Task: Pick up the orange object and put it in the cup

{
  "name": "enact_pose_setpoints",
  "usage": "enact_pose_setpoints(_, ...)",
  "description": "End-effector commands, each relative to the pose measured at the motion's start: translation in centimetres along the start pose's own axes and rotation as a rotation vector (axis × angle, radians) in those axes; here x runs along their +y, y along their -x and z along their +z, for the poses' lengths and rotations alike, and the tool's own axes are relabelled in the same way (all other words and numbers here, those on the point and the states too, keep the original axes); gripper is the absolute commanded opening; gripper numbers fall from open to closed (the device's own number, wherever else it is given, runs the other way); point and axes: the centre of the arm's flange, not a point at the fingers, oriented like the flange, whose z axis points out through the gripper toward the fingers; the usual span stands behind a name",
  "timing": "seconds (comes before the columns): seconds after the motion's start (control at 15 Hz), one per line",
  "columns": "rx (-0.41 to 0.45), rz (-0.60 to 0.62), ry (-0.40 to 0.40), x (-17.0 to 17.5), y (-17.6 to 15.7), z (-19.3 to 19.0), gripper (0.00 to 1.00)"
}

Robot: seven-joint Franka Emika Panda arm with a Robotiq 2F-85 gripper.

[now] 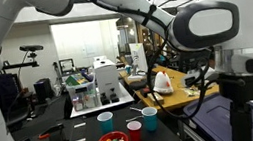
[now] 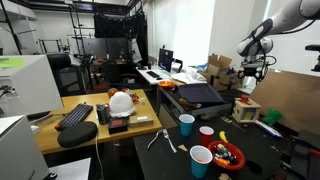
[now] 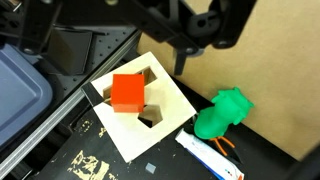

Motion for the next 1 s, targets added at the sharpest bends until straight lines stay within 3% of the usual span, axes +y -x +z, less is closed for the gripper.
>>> enact_pose_setpoints(0.0, -0.057, -0.029, -0.036, 0.6, -0.6, 1.4, 1.0)
enact_pose_setpoints(0.47, -0.123, -0.063, -0.066, 1.0, 0.1, 5.7, 1.0)
enact_pose_setpoints(0.93, -0.132, -0.094, -0.047, 0.7, 0.8, 7.6, 1.0)
